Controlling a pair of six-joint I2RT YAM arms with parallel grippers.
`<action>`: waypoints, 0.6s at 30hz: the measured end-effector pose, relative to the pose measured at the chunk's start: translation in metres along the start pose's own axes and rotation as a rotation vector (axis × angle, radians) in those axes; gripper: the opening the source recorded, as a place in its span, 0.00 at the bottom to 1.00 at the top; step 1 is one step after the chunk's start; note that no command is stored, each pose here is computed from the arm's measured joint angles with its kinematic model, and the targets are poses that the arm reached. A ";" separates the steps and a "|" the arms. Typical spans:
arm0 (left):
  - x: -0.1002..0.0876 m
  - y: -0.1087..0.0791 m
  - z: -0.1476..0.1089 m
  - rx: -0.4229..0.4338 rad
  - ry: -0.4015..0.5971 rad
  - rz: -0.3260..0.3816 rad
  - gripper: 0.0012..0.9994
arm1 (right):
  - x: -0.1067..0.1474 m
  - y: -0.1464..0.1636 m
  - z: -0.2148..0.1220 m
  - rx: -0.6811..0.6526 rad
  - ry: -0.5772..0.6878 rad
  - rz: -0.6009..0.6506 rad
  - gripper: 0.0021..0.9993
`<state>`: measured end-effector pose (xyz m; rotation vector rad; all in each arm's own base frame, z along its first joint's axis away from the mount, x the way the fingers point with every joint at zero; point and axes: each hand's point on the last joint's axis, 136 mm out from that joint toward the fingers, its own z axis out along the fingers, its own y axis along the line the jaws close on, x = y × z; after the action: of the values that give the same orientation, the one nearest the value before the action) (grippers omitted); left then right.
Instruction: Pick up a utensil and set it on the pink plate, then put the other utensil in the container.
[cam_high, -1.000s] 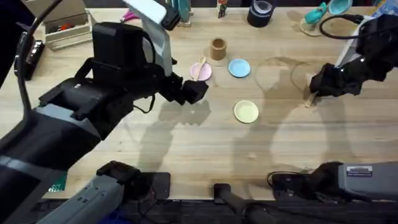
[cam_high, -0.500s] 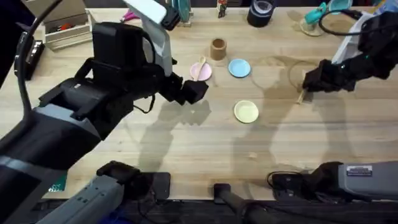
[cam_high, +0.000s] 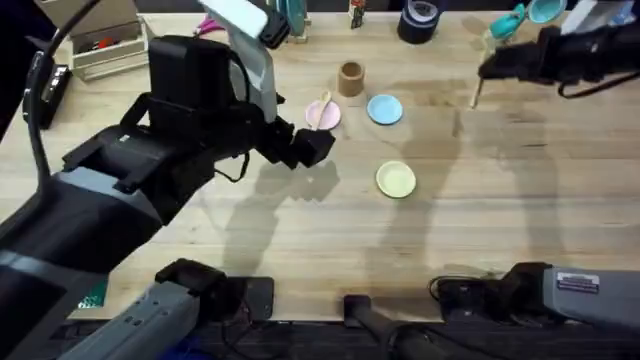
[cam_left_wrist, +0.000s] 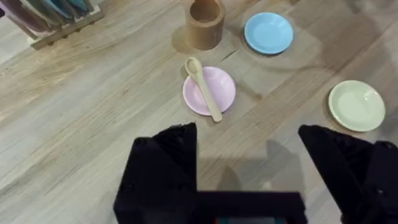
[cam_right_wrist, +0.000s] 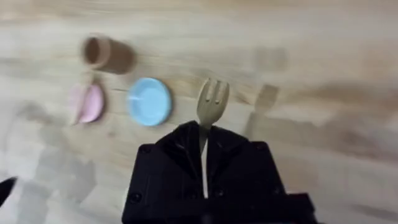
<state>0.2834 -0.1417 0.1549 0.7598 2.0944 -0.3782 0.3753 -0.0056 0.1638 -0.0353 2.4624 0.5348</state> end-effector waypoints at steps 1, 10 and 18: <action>0.000 0.000 0.000 0.000 0.000 0.000 0.99 | -0.005 0.009 0.000 -0.036 -0.011 -0.031 0.03; 0.000 0.000 0.000 0.000 0.000 0.000 0.99 | -0.039 0.077 0.008 -0.230 -0.154 -0.355 0.03; 0.000 0.000 0.000 0.000 0.000 0.000 0.99 | -0.059 0.122 0.010 -0.287 -0.301 -0.738 0.03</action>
<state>0.2834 -0.1417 0.1549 0.7597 2.0943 -0.3782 0.4108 0.1044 0.2358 -0.8719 1.8755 0.5018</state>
